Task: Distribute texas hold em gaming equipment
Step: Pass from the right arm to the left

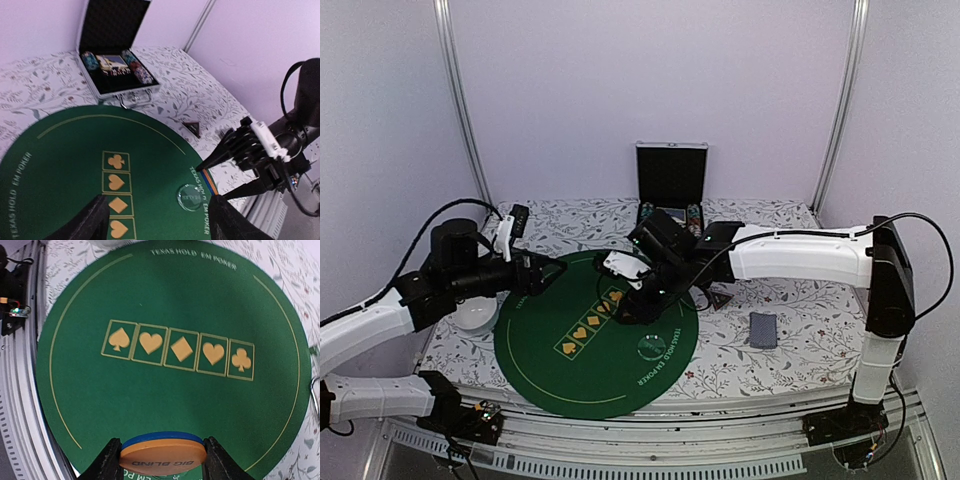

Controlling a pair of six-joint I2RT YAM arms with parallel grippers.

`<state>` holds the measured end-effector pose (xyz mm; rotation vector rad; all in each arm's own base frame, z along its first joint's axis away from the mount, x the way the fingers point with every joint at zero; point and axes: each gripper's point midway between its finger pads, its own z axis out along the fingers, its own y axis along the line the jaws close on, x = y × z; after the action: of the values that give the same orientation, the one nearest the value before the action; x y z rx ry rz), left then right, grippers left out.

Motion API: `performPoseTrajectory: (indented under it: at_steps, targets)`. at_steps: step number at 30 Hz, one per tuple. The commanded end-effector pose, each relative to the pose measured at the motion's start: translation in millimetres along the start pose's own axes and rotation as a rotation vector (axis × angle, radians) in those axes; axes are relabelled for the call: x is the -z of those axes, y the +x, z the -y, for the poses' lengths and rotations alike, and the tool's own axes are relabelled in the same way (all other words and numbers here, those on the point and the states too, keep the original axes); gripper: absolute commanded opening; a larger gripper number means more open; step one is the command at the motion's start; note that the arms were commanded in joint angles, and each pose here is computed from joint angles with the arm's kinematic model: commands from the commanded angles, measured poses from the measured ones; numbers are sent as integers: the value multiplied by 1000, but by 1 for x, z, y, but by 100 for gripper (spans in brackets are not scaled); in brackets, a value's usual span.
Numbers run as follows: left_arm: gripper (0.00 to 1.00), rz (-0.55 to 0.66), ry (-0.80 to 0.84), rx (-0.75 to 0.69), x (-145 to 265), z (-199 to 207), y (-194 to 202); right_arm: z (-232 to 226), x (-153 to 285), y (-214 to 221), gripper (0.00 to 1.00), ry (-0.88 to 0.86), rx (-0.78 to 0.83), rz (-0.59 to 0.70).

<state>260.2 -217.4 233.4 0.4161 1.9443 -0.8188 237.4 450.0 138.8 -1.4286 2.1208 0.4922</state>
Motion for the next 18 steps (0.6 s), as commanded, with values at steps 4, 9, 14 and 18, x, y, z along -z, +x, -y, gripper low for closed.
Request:
performPoseTrajectory:
  at_steps: [4,9,14,18]
  targets:
    - [79,52,291,235,6,40,19,-35,32,-70,24,-25,174,286]
    - [86,59,310,228,7,47,21,-44,26,-80,24,-6,211,311]
    - [89,17,309,238,-2,47,32,-51,23,-86,24,5,239,318]
    - [84,-30,320,239,-12,51,39,-53,22,-88,24,38,256,315]
